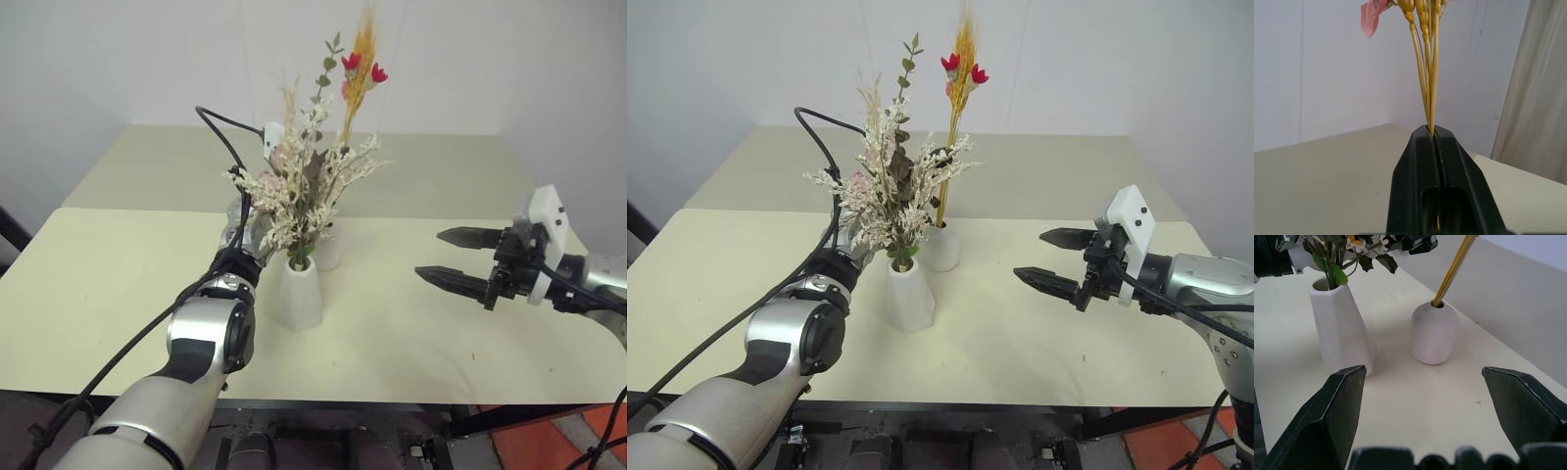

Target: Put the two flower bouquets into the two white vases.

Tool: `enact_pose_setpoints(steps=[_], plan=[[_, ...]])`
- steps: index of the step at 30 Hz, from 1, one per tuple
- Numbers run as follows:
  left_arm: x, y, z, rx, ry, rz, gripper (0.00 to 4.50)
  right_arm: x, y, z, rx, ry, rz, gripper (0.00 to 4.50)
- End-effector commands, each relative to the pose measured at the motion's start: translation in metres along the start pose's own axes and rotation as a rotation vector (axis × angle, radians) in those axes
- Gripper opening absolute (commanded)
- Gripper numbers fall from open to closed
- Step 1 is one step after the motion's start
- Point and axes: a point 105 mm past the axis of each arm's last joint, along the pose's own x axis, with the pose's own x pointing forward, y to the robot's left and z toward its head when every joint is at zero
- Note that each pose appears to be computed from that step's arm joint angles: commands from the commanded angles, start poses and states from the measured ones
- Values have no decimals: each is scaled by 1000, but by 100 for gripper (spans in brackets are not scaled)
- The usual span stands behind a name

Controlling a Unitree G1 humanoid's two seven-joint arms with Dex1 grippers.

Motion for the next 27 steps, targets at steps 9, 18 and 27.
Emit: enact_pose_setpoints(steps=[9, 18, 27], plan=[[-34, 9, 14, 72, 101, -108, 288, -1, -2, 9, -46, -21, -8, 450], [-139, 23, 33, 133, 278, -56, 448, -2, -5, 4, -37, -15, 0, 450], [-202, -2, 60, 167, 398, -69, 448, -2, -11, 0, -33, -4, 23, 450]])
